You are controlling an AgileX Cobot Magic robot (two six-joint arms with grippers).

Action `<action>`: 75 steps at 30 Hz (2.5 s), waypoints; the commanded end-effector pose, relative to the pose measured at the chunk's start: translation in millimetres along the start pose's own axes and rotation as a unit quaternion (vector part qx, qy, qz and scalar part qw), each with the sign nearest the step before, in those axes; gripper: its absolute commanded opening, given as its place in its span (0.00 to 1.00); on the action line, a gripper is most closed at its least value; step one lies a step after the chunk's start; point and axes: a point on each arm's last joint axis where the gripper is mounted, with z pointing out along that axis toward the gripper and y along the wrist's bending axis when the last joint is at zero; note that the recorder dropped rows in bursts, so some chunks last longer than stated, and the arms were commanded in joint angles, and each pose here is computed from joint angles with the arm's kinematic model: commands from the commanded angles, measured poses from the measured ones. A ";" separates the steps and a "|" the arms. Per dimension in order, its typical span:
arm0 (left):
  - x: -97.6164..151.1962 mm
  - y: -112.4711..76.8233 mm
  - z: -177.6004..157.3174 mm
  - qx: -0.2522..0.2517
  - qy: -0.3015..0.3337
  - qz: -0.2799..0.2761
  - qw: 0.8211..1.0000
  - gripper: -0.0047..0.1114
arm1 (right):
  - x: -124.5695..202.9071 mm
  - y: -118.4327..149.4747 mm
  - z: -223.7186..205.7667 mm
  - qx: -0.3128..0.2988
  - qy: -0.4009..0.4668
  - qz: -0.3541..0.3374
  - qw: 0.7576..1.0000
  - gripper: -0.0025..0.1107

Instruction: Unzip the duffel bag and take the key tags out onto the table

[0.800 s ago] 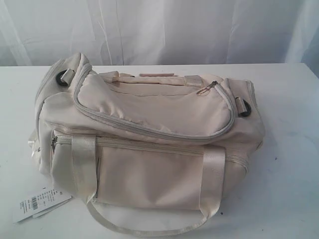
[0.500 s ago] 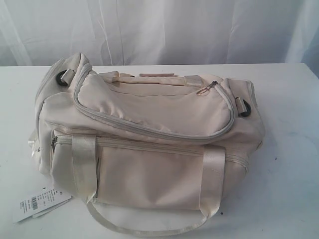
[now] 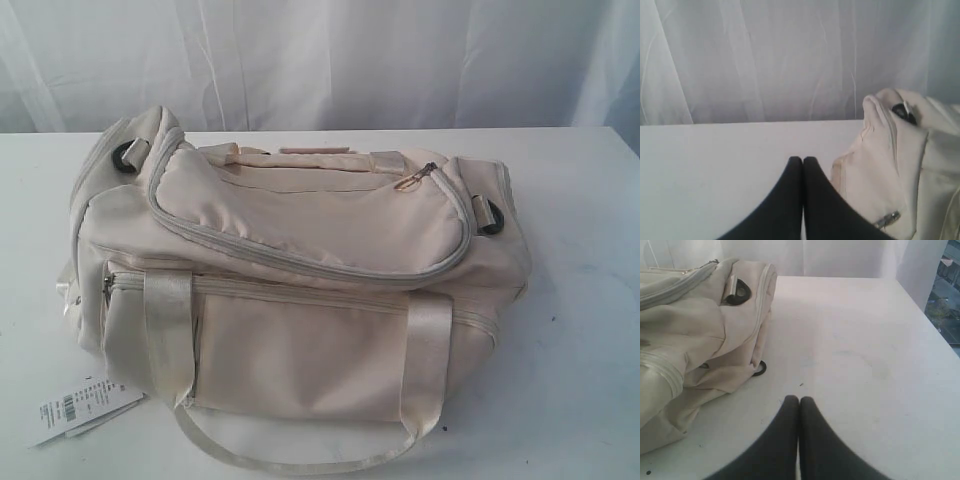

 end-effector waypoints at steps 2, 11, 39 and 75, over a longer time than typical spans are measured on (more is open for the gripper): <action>-59.2 3.3 -24.1 -0.014 -0.030 0.000 0.999 0.04 | 0.7 -0.6 0.4 0.004 -0.006 0.000 1.000 0.02; -126.1 3.0 -58.1 -0.008 -0.189 -0.001 0.982 0.04 | 0.7 -0.6 0.4 0.004 -0.006 0.000 1.000 0.02; -136.8 2.7 -65.2 -0.006 -0.222 -0.001 0.975 0.04 | -39.1 -3.0 -9.3 0.031 -0.230 -0.056 0.971 0.02; -125.0 3.7 -40.1 -0.005 -0.121 0.016 0.992 0.04 | -89.0 -5.8 -88.3 0.057 -0.696 -0.011 0.716 0.02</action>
